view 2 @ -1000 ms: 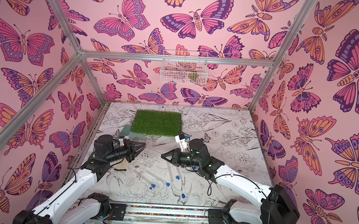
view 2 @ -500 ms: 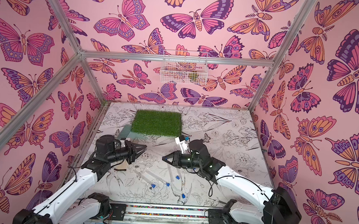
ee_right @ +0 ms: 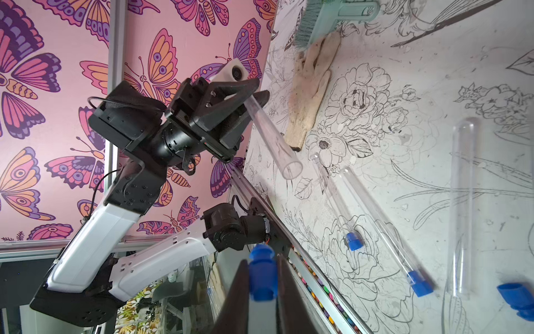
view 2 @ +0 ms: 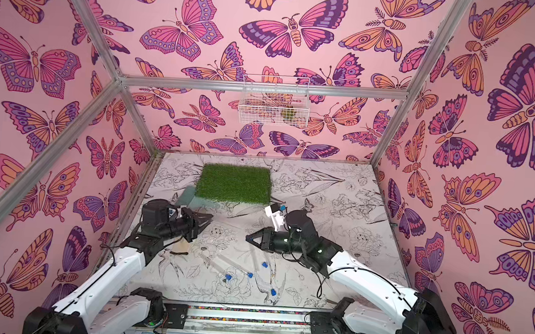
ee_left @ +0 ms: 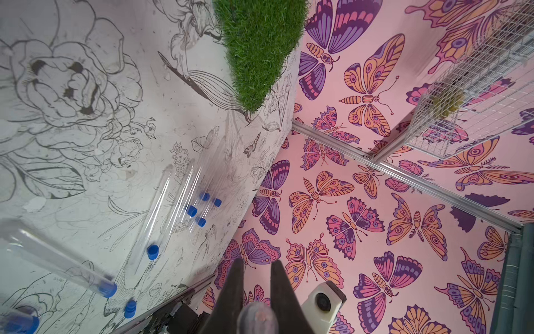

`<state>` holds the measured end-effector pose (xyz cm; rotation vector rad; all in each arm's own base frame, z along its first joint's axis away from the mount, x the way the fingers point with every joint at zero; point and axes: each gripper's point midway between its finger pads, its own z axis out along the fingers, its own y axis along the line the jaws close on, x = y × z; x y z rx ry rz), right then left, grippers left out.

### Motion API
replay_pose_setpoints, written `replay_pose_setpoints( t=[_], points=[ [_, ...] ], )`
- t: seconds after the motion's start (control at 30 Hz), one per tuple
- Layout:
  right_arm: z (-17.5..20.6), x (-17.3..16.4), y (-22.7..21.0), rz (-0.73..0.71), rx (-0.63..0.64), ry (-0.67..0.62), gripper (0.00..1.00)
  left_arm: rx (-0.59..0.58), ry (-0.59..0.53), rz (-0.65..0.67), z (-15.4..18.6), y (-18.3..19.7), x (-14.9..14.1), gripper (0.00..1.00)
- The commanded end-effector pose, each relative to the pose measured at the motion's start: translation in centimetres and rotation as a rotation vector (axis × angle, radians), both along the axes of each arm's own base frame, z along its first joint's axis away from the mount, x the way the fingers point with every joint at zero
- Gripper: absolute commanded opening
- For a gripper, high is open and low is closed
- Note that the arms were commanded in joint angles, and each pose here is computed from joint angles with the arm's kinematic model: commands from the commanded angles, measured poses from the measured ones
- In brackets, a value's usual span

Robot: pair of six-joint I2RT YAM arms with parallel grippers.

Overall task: Remove stoppers from test tubes
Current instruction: Open the stopper on the test tube, then place the test tube at the center of the board.

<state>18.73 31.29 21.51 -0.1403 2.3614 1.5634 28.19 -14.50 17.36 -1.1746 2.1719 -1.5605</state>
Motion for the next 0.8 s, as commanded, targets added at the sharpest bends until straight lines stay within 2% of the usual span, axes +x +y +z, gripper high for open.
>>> replay_pose_setpoints(
  t=[0.0,0.13,0.4,0.6,0.77],
  points=[
    [-0.7,0.2,-0.7,-0.014,-0.034,-0.012,0.16,0.052,-0.005,-0.008,0.2,0.5,0.1,0.0],
    [-1.0,0.1,-1.1,0.006,-0.116,-0.027,0.16,0.13,0.037,-0.079,-0.9,0.5,-0.9,0.0],
    [-2.1,0.1,-1.4,0.122,-0.355,-0.036,0.17,0.306,0.147,-0.365,-4.8,0.2,-3.3,0.0],
    [-4.7,0.5,0.0,0.229,-0.514,0.022,0.18,0.353,0.175,-0.439,-6.4,0.2,-2.6,0.0],
    [-7.7,0.5,1.9,0.354,-0.705,0.045,0.19,0.39,0.2,-0.512,-7.7,0.1,-1.9,0.0]
  ],
)
